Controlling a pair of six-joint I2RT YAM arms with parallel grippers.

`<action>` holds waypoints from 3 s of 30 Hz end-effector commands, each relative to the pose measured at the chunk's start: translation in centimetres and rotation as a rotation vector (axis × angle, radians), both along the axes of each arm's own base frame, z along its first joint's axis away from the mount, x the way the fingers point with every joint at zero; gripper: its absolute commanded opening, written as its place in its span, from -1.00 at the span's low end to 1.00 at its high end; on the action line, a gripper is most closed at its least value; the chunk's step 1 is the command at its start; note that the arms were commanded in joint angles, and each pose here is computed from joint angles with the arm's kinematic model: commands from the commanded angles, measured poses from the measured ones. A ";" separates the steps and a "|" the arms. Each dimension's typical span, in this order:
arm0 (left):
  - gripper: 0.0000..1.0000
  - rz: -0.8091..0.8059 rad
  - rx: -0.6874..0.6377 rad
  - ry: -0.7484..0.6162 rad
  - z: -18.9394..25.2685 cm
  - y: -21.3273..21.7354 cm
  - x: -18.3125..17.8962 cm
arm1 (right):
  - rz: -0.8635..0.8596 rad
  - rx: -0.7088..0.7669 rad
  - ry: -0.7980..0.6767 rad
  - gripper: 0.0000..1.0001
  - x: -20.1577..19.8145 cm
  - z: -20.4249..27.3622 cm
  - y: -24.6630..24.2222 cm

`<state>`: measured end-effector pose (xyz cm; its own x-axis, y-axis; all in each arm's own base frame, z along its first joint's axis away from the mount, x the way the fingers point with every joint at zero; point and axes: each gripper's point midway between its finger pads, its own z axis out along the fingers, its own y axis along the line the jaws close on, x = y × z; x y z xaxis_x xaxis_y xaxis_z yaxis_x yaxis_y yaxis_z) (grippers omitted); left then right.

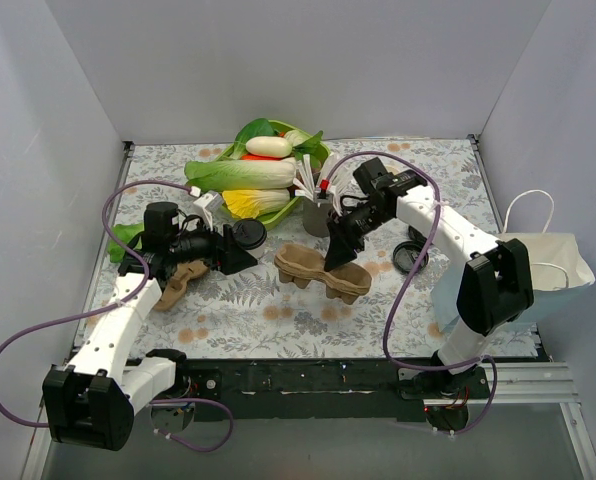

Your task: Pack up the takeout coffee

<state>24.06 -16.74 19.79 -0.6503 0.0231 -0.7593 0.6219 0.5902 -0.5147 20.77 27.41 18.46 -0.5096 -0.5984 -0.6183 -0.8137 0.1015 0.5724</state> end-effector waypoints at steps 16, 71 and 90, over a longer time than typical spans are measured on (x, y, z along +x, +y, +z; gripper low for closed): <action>0.56 -0.148 -0.176 0.064 1.7 -3.8 -1.7 | -0.108 0.075 0.180 -0.97 -1.6 1.7 1.0; 0.45 0.329 0.413 -0.149 5.6 15.9 8.9 | 0.475 0.075 -0.705 -0.97 -4.9 0.0 10.1; 0.51 0.560 0.060 -0.236 17.7 17.7 7.7 | 0.590 0.229 -0.797 -0.97 -7.4 -3.6 30.1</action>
